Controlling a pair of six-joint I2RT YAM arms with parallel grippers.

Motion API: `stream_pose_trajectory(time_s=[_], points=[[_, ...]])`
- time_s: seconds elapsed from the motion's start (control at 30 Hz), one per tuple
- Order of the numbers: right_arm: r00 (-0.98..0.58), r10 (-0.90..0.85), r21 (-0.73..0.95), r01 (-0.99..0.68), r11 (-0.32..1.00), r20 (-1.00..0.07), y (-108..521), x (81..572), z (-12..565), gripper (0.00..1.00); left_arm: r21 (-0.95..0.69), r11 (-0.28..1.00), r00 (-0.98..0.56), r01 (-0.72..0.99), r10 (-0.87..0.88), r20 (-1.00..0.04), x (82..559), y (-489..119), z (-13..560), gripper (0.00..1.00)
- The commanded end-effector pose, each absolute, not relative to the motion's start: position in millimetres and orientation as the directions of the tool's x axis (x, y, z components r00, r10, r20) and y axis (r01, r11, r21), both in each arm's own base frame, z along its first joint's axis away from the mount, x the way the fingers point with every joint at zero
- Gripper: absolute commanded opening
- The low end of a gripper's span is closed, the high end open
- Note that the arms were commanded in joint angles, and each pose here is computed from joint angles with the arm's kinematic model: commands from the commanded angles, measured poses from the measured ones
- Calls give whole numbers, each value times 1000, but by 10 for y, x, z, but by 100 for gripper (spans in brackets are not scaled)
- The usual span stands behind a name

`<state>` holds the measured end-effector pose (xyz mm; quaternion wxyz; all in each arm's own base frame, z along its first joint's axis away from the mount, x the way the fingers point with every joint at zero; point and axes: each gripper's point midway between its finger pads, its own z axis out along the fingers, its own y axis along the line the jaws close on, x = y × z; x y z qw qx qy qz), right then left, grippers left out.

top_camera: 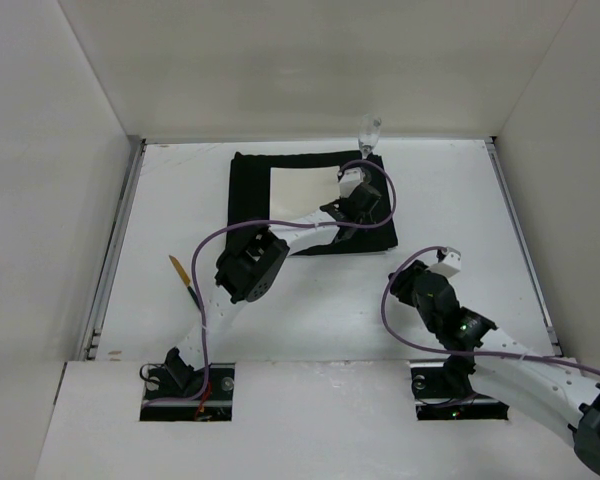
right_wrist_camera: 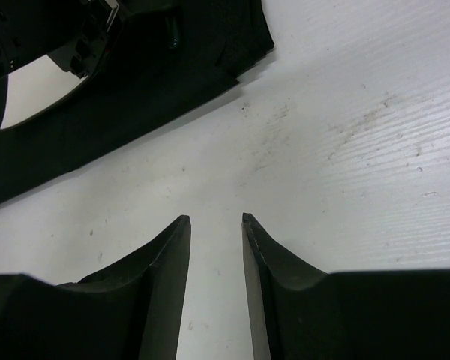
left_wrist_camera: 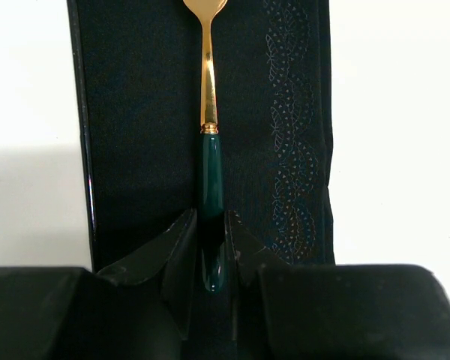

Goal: Set the dinner table for one person

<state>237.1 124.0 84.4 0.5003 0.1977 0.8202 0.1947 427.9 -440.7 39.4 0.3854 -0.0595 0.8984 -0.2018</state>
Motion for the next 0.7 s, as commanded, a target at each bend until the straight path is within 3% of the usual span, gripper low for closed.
stream_pose_trajectory(time_s=[0.0, 0.23, 0.47, 0.67], points=[[-375, 552, 554, 114, 825, -745, 1267, 2423, 978, 40, -419, 908, -660, 33, -295, -691, 4388, -4414, 603, 17], [-378, 551, 553, 114, 826, -744, 1270, 2423, 969, 40, -407, 912, -643, 47, -285, -711, 4371, -4417, 709, 29], [-373, 553, 555, 114, 824, -745, 1264, 2424, 978, 40, -399, 915, -624, 50, -284, -729, 4376, -4401, 811, 33], [-367, 559, 561, 112, 820, -744, 1260, 2423, 999, 40, -423, 904, -587, 58, -312, -747, 4342, -4437, 1074, 50]])
